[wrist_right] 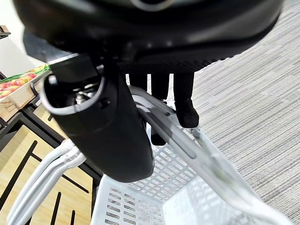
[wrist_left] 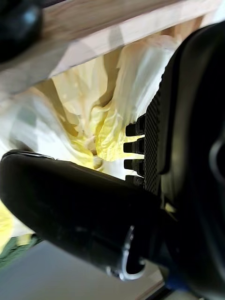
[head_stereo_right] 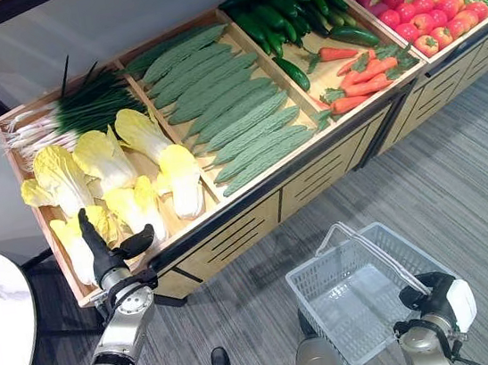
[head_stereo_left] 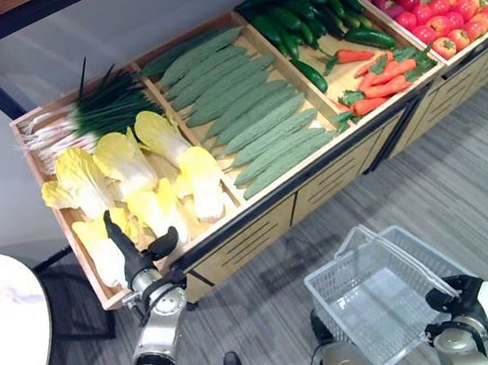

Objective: Get the vegetables into the basket

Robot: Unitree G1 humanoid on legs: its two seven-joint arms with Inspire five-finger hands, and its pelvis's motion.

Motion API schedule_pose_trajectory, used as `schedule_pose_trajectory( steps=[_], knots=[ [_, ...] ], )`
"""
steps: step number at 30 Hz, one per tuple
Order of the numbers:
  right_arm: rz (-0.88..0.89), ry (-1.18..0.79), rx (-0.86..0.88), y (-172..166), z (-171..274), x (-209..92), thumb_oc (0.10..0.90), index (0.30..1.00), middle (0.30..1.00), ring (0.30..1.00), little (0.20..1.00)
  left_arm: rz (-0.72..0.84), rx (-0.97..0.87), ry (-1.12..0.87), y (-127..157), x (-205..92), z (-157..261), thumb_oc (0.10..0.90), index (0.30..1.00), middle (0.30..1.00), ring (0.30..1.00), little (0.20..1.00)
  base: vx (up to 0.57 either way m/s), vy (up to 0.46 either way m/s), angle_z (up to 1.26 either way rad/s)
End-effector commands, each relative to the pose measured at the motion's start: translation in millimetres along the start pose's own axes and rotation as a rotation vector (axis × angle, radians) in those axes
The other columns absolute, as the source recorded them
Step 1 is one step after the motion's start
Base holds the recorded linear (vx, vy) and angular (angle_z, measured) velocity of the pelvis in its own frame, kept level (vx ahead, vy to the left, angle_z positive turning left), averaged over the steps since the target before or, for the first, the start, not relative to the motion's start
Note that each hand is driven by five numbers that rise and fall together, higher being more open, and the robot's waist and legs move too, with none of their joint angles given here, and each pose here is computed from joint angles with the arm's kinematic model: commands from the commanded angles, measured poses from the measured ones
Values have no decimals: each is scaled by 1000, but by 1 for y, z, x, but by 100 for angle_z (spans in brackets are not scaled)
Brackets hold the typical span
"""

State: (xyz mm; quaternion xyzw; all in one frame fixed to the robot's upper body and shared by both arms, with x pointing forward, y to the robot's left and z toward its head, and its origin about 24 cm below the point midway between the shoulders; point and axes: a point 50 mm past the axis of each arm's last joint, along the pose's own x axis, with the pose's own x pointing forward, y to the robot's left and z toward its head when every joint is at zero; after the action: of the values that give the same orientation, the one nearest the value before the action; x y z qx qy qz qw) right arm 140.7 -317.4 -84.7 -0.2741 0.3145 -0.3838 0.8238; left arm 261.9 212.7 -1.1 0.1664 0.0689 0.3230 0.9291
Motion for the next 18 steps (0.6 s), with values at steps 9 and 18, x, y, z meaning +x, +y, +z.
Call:
schedule_pose_trajectory(
  steps=[9, 18],
  knots=[
    [-47, -191, 105, -2, 49, 10, 400, 300, 300, 300, 300, -82, 179, 9, -12, 11, -12, 900, 1000, 1000, 1000, 1000, 16, -2, -7],
    [-36, -173, 82, 2, 43, 7, 400, 300, 300, 300, 300, 19, 143, 393, -7, -16, -75, 400, 300, 300, 300, 300, 13, 5, -2]
  ],
)
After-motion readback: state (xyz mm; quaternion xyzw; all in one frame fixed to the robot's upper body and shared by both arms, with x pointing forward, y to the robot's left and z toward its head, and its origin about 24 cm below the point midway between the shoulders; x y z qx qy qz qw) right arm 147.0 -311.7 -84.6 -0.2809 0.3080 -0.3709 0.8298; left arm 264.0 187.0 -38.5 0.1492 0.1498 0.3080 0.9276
